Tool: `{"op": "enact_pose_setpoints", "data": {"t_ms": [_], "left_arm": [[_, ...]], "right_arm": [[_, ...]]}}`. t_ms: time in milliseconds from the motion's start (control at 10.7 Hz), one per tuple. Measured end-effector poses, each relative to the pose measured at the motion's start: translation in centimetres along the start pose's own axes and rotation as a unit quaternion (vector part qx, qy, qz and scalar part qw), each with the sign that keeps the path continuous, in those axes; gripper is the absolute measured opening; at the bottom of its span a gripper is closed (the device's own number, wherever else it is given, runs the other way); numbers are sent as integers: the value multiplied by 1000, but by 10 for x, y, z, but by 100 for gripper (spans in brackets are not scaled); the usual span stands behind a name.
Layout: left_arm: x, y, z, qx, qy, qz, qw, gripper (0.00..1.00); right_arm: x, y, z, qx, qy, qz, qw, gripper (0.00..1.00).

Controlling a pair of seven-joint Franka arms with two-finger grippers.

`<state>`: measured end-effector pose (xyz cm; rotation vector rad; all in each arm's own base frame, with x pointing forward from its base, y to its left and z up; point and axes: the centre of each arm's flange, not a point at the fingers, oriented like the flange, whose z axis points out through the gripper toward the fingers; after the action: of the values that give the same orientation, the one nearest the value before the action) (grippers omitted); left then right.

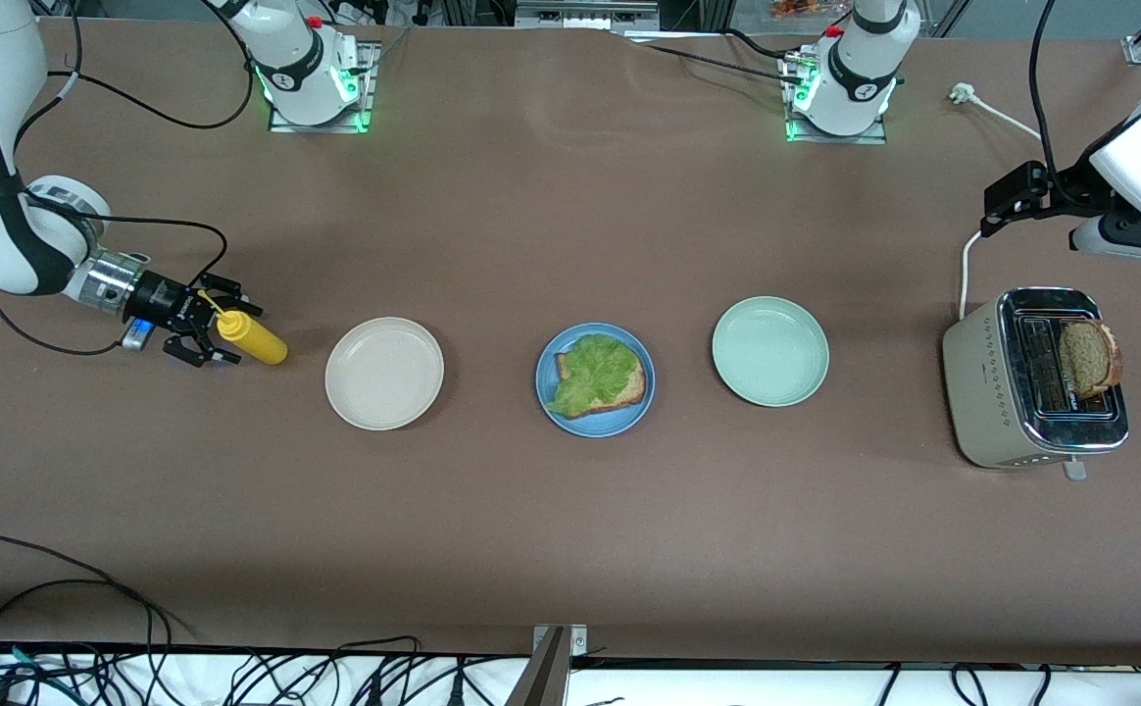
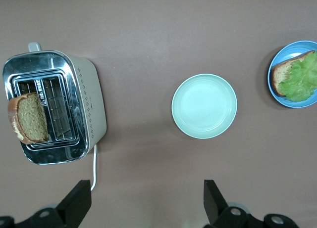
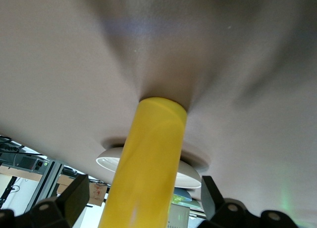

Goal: Make sandwich in blue plate with both arms
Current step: 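Lift the mustard bottle with the right gripper and tip it nozzle down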

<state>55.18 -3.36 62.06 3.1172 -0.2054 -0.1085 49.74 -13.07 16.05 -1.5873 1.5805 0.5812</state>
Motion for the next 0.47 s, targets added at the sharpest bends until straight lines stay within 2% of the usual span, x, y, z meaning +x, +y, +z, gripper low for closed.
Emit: {"op": "enact_pose_setpoints", "data": {"t_ms": [372,465], "left_arm": [[1,0,1,0,-1,0,1000,100],[1,1,1,0,-1,1,1000,100]], "right_arm": [[-4,-3,14,1,2,-2,1000,99],[-4,-3,14,2,3,-1,1000,89]]}}
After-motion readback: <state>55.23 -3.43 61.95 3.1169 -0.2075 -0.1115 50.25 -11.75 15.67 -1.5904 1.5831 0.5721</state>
